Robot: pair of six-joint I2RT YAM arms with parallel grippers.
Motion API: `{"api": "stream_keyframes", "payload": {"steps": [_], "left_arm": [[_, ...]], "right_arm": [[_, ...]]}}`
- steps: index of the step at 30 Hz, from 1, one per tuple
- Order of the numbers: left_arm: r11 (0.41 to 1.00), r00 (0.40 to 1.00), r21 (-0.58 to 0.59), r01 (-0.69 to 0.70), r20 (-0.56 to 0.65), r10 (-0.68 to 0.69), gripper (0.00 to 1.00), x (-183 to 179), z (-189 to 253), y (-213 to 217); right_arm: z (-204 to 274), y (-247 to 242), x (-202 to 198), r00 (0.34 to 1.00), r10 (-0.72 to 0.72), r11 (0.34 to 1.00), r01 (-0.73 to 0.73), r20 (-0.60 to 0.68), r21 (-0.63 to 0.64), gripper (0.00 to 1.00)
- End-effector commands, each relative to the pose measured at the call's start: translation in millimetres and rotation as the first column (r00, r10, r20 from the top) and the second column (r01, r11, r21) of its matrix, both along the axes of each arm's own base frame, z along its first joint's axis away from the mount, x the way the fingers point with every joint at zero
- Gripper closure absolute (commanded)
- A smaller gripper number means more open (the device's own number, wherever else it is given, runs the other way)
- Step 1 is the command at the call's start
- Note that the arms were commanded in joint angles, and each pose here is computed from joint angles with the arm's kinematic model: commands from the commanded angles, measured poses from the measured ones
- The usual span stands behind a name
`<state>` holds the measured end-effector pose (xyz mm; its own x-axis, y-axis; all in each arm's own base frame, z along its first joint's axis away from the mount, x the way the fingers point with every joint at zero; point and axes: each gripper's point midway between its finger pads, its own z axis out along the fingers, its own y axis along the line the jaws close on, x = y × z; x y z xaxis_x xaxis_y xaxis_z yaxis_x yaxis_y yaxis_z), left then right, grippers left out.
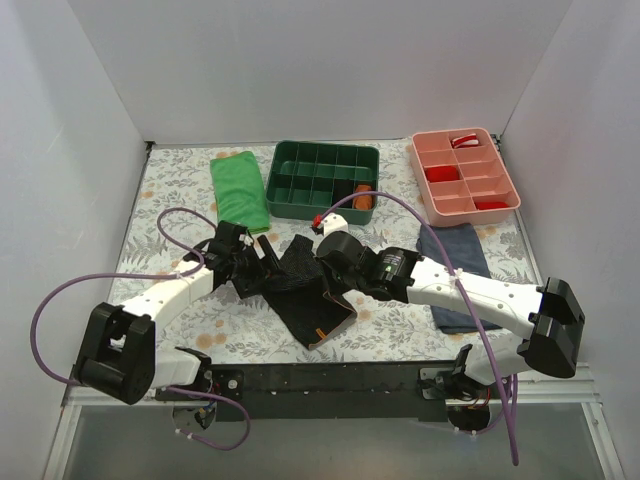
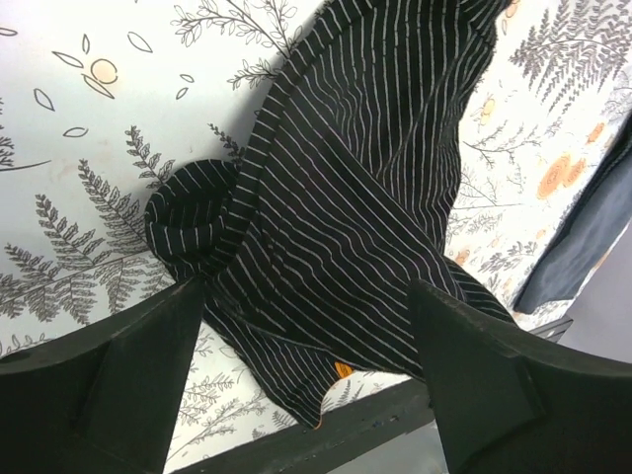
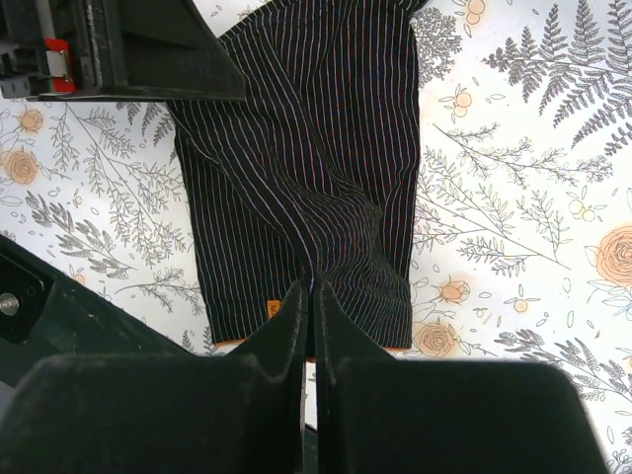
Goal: Roll the underwear
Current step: Pick up the underwear from the center of the board.
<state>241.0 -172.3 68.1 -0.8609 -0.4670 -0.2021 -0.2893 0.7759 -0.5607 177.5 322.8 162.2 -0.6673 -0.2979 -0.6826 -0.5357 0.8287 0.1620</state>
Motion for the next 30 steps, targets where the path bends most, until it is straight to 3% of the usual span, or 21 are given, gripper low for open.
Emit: {"api": "stream_keyframes", "payload": {"steps": [1,8,9,12,19,21,25,30], "left_arm": [[1.0,0.999,-0.003,-0.003,0.044,0.003,0.2,11,5,-5],[1.0,0.998,0.004,0.009,0.065,-0.01,0.66,24,11,-11],[1.0,0.998,0.0,0.011,0.067,-0.011,0.78,25,13,-12],[0.999,0.996,-0.013,0.029,0.084,-0.028,1.0,31,24,-17],[0.993,0.976,-0.068,0.101,0.202,-0.086,1.0,41,89,-32],[0.988,0.967,-0.089,0.13,0.231,-0.107,1.0,40,112,-38],[0.979,0.917,-0.126,0.162,0.385,-0.103,1.0,43,200,-43],[0.991,0.898,-0.088,0.098,0.438,-0.05,1.0,40,241,-27]], "right_arm": [[16,2,4,1.0,-0.021,0.998,0.02,0.021,0.066,0.96],[16,-1,3,0.999,-0.028,0.997,0.026,0.019,0.067,0.96],[16,-2,3,0.999,-0.029,0.998,0.027,0.021,0.064,0.96],[18,-9,4,0.998,-0.045,0.998,0.044,0.033,0.05,0.96],[64,-47,13,0.98,-0.149,0.985,0.135,0.134,0.107,0.99],[83,-53,14,0.974,-0.147,0.983,0.125,0.174,0.133,0.99],[124,-66,9,0.961,-0.131,0.974,0.079,0.244,0.213,0.97],[137,-60,0,0.967,-0.044,0.977,-0.011,0.25,0.214,0.97]]}}
